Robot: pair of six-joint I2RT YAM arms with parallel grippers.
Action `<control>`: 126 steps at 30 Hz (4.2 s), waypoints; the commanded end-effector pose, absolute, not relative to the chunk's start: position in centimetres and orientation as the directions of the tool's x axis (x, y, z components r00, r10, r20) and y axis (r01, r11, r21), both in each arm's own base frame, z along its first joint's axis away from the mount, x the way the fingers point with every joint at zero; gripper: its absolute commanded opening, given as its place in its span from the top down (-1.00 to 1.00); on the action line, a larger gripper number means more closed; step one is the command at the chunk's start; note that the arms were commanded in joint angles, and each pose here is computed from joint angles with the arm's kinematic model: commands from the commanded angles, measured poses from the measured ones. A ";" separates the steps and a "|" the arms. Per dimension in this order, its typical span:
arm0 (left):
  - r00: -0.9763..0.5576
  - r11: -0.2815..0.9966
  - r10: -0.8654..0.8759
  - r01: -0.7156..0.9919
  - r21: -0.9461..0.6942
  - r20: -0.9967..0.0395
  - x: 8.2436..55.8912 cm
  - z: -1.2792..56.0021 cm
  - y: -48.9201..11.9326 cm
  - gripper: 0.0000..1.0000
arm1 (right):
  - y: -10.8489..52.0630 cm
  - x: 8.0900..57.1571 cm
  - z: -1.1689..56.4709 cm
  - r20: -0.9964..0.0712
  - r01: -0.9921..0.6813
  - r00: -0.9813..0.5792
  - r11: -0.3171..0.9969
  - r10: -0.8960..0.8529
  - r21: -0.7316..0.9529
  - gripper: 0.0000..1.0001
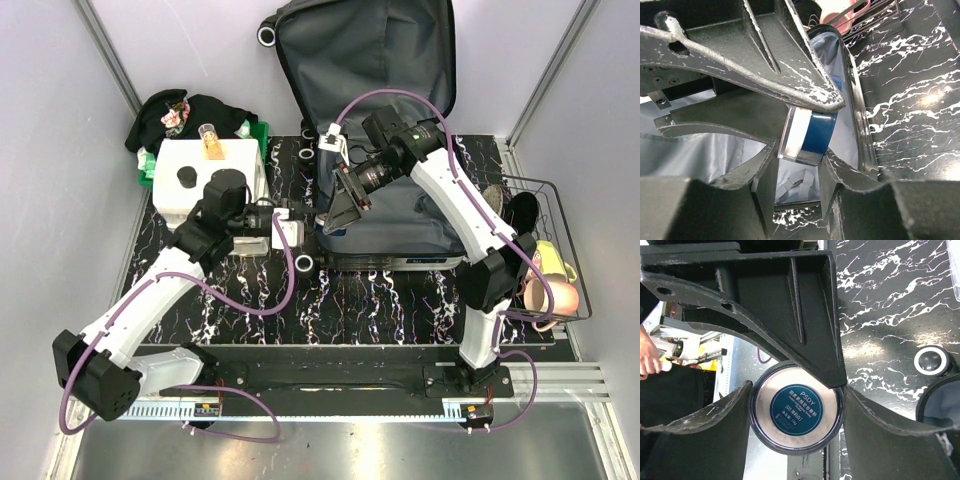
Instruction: Open, take out, and arrange the luggage
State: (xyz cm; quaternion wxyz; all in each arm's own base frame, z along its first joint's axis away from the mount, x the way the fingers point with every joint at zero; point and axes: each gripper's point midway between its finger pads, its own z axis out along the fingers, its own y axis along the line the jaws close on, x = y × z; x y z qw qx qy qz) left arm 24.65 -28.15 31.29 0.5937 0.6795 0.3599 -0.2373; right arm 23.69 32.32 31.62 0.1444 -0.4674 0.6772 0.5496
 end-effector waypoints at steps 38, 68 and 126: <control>-0.285 0.062 -0.122 0.954 -0.294 -0.951 24.0 40.7 -26.2 1.00 | 31.0 24.9 43.0 -0.976 -0.976 -0.203 -0.098 0.075 0.195 -0.99; 0.432 0.364 0.256 0.786 0.501 -0.865 28.1 40.0 -21.3 -0.98 | 32.8 29.6 40.1 -0.778 -0.778 -0.625 0.028 0.053 0.627 1.00; 0.321 0.463 0.183 0.806 0.370 -0.929 27.1 40.0 -22.2 0.69 | 32.9 30.6 41.7 -0.770 -0.770 -0.637 -0.052 0.014 0.636 -0.72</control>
